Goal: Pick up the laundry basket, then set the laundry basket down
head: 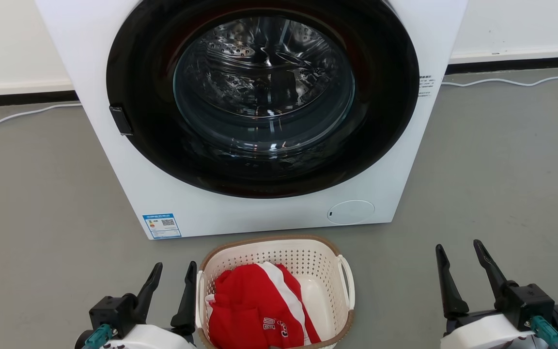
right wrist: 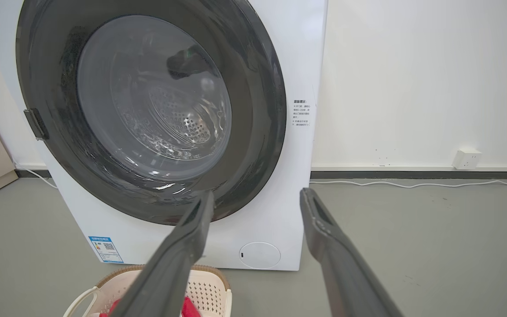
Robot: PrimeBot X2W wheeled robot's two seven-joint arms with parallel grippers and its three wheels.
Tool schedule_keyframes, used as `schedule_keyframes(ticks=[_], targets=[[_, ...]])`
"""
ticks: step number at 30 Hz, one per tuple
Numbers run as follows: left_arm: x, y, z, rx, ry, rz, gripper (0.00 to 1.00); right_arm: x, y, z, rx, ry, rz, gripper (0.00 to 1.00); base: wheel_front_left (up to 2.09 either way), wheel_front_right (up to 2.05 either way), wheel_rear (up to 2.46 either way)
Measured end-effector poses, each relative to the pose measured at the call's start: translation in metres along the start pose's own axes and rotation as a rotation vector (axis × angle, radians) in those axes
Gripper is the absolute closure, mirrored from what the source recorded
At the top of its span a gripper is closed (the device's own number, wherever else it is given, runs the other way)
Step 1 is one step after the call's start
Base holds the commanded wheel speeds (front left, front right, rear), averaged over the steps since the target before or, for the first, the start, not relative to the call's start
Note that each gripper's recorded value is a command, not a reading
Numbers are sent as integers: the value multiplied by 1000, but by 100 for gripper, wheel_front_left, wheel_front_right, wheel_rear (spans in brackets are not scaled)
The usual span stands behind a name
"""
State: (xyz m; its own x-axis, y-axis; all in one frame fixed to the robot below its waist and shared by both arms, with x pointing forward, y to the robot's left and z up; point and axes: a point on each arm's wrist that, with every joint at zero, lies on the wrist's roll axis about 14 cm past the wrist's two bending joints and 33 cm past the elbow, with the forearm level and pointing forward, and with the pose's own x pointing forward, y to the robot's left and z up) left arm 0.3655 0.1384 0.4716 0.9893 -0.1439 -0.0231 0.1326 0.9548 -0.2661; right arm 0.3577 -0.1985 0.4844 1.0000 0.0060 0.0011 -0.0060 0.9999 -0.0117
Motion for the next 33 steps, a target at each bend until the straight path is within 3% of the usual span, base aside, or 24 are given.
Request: schedule_keyframes(ticks=[19,24,33], targets=[[13,2,-5,-7,15,1,0,8,1,-14,4,44,4,0,0,0,0],[25,2,-13,-13,38,-2,0,28,2,-15,10,44,5,0,0,0,0],[64,7,-46,-27,133,-2,0,66,-1,-52,21,146,-1,0,0,0,0]])
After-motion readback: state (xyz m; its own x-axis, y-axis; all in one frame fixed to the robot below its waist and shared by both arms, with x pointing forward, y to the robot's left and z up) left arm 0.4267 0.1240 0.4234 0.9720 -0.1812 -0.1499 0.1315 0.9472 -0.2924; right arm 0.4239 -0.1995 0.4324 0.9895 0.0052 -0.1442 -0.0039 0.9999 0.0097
